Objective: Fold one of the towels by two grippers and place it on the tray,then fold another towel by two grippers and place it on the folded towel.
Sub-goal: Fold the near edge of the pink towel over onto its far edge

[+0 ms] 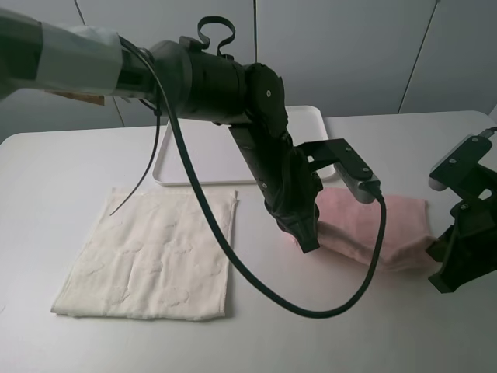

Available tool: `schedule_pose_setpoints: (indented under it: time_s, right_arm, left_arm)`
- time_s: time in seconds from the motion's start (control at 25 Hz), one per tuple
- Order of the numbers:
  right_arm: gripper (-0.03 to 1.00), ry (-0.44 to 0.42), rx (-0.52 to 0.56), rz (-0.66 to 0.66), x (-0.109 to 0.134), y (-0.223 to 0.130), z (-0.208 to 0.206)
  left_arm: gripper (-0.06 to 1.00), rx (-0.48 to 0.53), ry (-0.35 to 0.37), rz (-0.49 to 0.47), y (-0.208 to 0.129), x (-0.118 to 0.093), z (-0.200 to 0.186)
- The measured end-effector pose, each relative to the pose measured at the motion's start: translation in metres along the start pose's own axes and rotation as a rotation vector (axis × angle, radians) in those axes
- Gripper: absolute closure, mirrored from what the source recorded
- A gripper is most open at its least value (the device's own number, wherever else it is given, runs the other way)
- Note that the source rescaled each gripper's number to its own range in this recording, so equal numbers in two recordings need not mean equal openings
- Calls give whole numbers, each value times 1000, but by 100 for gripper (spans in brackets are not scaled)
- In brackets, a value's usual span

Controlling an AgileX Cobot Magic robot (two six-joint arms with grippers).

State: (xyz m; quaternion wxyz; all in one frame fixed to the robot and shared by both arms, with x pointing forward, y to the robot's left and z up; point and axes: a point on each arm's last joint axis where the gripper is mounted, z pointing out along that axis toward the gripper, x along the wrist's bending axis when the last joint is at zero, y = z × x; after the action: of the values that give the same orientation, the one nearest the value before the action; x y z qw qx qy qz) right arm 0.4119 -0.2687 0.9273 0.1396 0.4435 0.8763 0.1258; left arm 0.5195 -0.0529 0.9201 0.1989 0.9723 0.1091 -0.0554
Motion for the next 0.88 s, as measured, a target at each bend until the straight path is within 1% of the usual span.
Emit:
schedule_pose_setpoints:
  time_s: [0.12,0.2,0.28,0.44,0.56,0.68,0.76,0.88]
  right_arm:
    - [96,-16,-37,124,-6,13,-4]
    - [96,-26,-64,223,-11,21,-5]
    - [96,-31,-82,289,-15,30,-5]
    - [96,-19,-55,375,-20,38,5]
    - [96,-21,-21,414,-23,40,15]
    - [96,-51,-2,461,-28,42,23]
    - [96,-71,-21,493,-30,44,24]
    - [96,-90,-62,503,-33,47,24]
  left_arm:
    - [92,-84,4,-104,2,13,-10]
    - [92,-108,11,-170,1,20,-13]
    - [92,-120,20,-214,1,24,-14]
    - [92,-139,48,-246,3,27,-15]
    - [91,-155,90,-279,2,32,-16]
    - [85,-156,125,-300,0,38,-17]
    - [80,-160,134,-316,-1,41,-17]
    - [72,-165,146,-324,-2,44,-14]
